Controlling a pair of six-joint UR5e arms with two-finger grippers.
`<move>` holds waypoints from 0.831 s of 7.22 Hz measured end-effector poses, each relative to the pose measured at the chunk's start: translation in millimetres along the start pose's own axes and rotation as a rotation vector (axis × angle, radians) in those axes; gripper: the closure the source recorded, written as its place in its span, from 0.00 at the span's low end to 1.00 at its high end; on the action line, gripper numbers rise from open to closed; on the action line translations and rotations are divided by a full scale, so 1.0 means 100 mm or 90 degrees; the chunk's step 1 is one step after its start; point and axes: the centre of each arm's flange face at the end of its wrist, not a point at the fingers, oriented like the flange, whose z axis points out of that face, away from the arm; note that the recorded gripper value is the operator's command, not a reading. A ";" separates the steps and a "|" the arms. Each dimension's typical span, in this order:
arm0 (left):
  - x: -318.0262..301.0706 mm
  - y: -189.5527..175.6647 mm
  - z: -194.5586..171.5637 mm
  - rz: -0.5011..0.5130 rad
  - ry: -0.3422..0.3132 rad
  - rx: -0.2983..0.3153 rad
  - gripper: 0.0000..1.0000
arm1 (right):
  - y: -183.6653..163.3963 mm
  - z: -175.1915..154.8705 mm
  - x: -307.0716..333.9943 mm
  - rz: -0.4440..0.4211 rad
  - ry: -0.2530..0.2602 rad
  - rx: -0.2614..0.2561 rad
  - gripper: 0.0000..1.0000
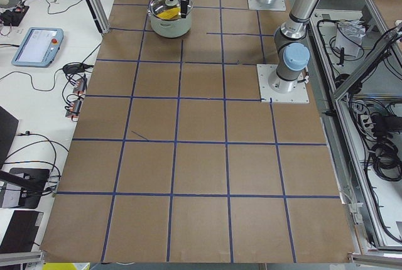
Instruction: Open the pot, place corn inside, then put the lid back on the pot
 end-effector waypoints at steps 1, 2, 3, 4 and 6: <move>0.00 -0.01 0.00 0.000 0.000 0.003 0.00 | -0.01 -0.01 0.00 0.000 0.000 0.003 0.22; 0.00 -0.02 0.01 -0.001 0.000 0.004 0.00 | 0.00 -0.01 0.01 0.000 0.000 0.003 0.19; 0.00 -0.02 0.01 -0.001 0.000 0.005 0.00 | 0.01 -0.01 0.01 0.001 0.001 0.001 0.18; 0.00 -0.02 0.01 -0.001 0.000 0.005 0.00 | 0.02 -0.05 0.03 0.002 0.001 0.000 0.12; 0.00 -0.03 0.01 -0.001 0.000 0.005 0.00 | 0.02 -0.21 0.13 0.012 -0.002 0.017 0.02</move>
